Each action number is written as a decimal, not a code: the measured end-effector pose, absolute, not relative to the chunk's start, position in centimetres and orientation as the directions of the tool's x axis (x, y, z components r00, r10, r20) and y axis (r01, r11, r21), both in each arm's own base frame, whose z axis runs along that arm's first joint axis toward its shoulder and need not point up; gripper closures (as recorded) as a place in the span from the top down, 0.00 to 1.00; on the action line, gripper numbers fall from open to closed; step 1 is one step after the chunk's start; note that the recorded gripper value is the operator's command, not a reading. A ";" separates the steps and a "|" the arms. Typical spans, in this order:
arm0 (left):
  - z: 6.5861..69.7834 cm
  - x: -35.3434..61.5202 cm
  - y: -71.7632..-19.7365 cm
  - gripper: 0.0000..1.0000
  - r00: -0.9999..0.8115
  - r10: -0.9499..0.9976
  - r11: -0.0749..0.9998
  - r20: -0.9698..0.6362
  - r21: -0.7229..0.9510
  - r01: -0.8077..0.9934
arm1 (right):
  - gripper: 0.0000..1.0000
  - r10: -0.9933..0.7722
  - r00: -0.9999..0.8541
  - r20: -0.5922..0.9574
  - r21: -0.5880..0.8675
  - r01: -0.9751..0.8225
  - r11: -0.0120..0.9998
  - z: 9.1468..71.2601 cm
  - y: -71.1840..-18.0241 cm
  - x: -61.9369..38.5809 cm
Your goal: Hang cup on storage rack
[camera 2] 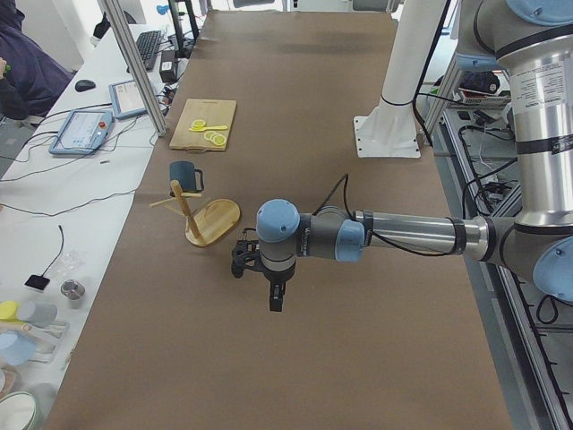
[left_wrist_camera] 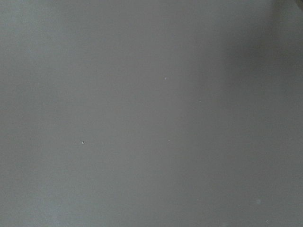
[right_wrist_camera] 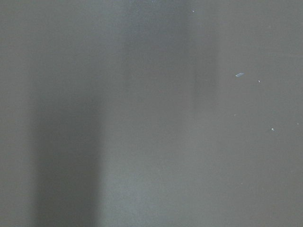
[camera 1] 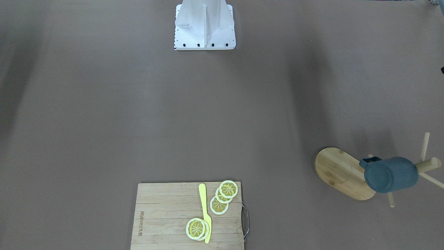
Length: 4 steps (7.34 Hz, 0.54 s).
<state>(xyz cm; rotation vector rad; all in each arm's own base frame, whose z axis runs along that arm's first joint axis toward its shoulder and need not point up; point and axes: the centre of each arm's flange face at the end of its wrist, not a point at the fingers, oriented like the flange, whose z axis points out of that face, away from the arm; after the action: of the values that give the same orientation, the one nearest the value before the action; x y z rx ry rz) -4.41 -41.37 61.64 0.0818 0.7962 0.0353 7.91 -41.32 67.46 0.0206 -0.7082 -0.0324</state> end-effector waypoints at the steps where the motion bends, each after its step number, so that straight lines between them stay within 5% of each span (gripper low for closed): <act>1: 61.7 -4.9 -41.5 0.99 0.713 0.059 0.996 -0.698 0.093 0.008 | 1.00 -0.036 0.760 0.649 0.030 0.022 0.999 67.4 -41.4 7.9; 4: 62.1 -6.1 -41.7 0.99 0.791 0.053 0.994 -0.610 0.108 0.017 | 1.00 -0.035 0.760 0.649 0.028 0.022 0.999 67.5 -41.4 7.9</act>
<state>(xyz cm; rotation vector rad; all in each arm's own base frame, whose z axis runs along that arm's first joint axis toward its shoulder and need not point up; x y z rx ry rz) -6.06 -41.66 62.12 0.1098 0.6589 0.0193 7.92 -41.39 67.47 0.0195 -0.7073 -0.0310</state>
